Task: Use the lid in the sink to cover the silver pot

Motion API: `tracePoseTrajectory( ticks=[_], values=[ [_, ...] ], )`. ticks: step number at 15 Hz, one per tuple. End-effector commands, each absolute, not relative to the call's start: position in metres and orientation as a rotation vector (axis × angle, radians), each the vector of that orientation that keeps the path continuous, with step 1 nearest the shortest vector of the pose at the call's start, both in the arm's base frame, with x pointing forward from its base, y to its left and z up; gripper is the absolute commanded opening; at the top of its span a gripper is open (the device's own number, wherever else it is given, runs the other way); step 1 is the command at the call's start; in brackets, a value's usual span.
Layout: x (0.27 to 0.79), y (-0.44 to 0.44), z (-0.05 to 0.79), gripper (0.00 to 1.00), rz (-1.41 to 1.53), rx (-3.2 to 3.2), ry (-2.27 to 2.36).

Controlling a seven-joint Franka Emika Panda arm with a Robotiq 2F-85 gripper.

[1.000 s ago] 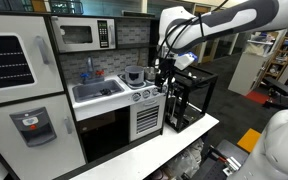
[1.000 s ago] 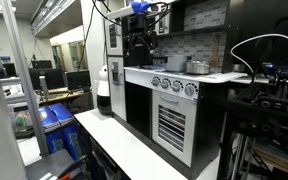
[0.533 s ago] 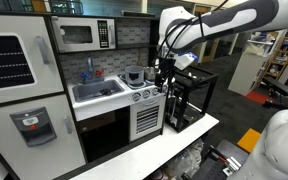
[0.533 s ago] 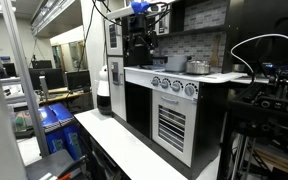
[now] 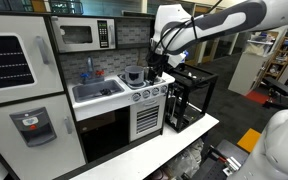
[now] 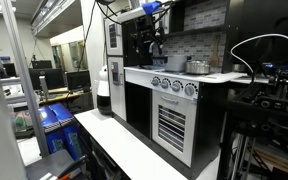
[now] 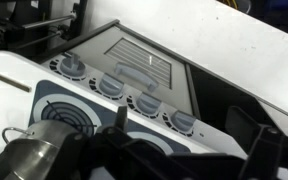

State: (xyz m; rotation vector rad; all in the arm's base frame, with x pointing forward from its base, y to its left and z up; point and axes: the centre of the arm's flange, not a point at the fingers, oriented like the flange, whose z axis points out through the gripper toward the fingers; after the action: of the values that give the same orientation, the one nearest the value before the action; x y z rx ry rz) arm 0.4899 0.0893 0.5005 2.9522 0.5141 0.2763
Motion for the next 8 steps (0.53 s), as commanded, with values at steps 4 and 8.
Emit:
tracePoseTrajectory(
  ticks=[4, 8],
  values=[
    [0.561, 0.166, 0.503, 1.00, 0.402, 2.881, 0.733],
    [0.579, 0.224, 0.515, 1.00, 0.443, 2.840, 0.811]
  ],
)
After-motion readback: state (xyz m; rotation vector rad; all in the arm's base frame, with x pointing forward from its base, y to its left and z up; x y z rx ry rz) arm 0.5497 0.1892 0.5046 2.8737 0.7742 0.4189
